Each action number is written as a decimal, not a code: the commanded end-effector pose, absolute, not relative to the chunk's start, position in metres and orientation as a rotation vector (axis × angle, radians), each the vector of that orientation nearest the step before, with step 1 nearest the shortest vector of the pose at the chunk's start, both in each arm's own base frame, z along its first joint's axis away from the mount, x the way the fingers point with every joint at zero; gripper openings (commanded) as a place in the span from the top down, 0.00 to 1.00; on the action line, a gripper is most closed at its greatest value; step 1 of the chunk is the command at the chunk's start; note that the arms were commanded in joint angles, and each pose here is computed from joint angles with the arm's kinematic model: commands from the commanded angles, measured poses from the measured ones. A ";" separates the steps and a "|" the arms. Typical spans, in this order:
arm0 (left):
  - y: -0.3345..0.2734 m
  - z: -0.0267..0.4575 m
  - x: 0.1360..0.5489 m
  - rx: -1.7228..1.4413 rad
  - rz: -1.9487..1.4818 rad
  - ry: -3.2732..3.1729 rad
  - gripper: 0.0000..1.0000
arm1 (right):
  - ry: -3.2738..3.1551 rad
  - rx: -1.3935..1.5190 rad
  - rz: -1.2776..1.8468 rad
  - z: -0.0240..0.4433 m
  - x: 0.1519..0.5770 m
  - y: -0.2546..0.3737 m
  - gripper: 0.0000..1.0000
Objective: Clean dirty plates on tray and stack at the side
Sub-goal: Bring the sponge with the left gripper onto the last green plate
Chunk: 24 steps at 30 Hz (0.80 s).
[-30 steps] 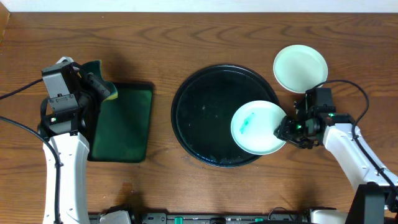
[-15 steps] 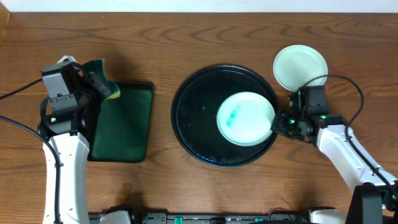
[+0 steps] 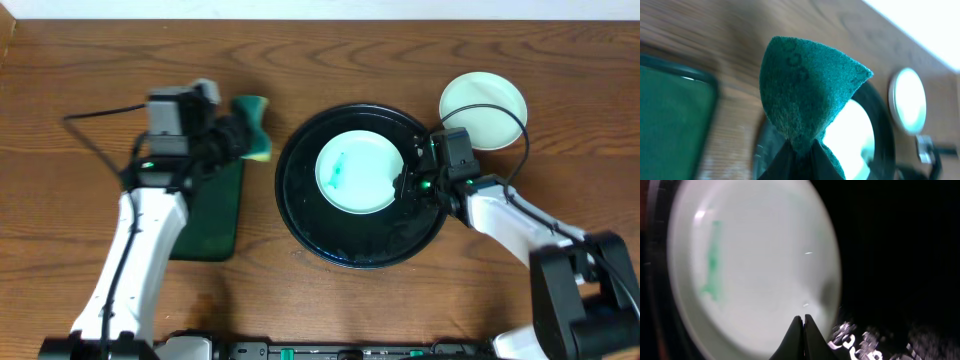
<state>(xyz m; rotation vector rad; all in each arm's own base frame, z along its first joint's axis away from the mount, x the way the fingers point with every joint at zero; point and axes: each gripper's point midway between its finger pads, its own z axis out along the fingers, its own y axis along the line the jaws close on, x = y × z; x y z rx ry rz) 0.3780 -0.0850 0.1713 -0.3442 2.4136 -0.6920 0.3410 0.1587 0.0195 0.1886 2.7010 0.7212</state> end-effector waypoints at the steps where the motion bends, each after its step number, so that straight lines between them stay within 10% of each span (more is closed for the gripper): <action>1: -0.113 0.166 0.375 -0.204 -0.728 2.442 0.93 | 2.676 0.164 0.655 0.028 0.361 0.154 0.86; 24: -0.184 0.166 0.357 -0.017 -0.806 2.462 0.92 | 2.857 0.209 0.356 0.010 0.361 0.123 0.77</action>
